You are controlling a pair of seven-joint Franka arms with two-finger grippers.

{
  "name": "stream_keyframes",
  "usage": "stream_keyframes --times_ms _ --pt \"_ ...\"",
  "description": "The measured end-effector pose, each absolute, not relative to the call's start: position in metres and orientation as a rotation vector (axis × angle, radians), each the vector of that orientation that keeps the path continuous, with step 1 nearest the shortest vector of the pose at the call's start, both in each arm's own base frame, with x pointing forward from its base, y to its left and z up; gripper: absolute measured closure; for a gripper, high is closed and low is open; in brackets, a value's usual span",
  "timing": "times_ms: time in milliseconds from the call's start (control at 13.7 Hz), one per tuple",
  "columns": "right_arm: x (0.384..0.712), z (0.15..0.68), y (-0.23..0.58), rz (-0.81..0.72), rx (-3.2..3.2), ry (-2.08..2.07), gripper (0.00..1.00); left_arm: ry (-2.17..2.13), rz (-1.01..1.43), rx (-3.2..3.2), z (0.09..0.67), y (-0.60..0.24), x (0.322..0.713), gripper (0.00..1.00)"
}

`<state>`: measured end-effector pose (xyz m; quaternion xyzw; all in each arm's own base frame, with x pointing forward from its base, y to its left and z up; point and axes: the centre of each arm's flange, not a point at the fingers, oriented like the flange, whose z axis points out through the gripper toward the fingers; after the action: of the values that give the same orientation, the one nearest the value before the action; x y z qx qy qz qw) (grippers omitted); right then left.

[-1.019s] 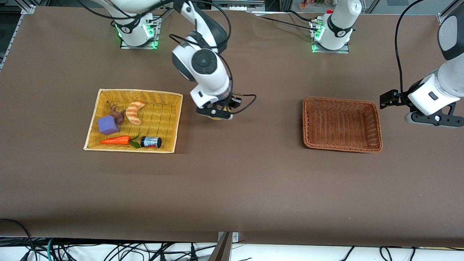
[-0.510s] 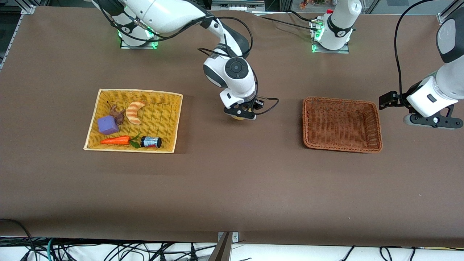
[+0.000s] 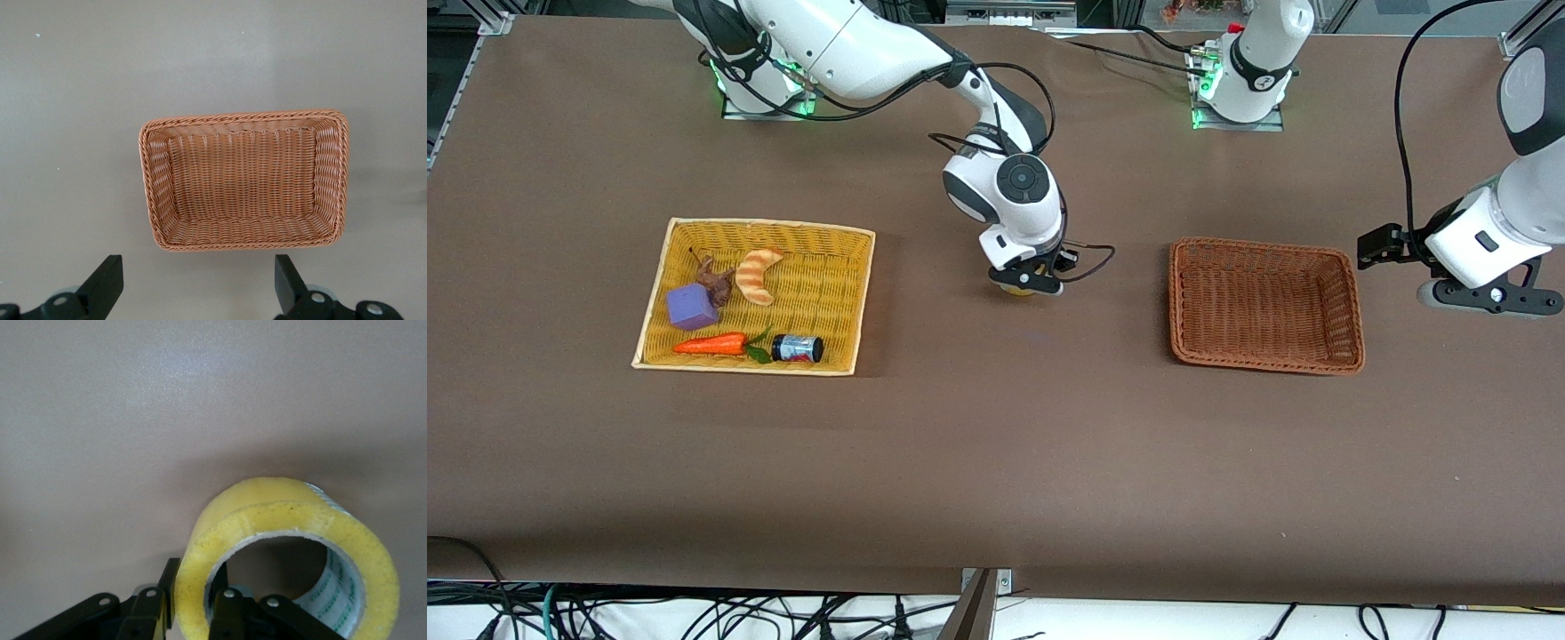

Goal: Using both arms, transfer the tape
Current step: 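Set the tape roll on the table while the left gripper approaches, then grasp the tape roll with the left gripper while the right gripper retracts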

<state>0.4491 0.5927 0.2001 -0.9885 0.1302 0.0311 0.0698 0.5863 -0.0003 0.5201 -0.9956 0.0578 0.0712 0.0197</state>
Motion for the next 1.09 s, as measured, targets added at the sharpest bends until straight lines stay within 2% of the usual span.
stream_keyframes --times_ms 146,291,437,510,728,947,1092 --pt "0.451 0.202 0.593 0.038 -2.987 0.350 0.51 0.179 0.222 -3.089 0.520 0.000 0.586 0.00" --pt "0.460 0.226 0.597 -0.043 -2.979 0.313 0.30 0.180 0.226 -3.089 0.518 -0.001 0.587 0.00" --pt "0.473 0.279 0.594 -0.103 -2.998 0.291 0.08 0.194 0.225 -3.088 0.513 -0.006 0.590 0.00" --pt "0.484 0.315 0.583 -0.121 -3.042 0.245 0.00 0.217 0.219 -3.088 0.510 -0.015 0.592 0.00" --pt "0.541 0.421 0.486 -0.088 -3.197 0.007 0.00 0.186 0.221 -3.161 0.488 -0.080 0.598 0.00" --pt "0.604 0.493 0.328 0.116 -3.200 -0.058 0.00 0.041 0.228 -3.202 0.449 -0.188 0.587 0.00" --pt "0.625 0.513 0.228 0.253 -3.189 -0.077 0.00 -0.054 0.231 -3.219 0.421 -0.251 0.570 0.00"
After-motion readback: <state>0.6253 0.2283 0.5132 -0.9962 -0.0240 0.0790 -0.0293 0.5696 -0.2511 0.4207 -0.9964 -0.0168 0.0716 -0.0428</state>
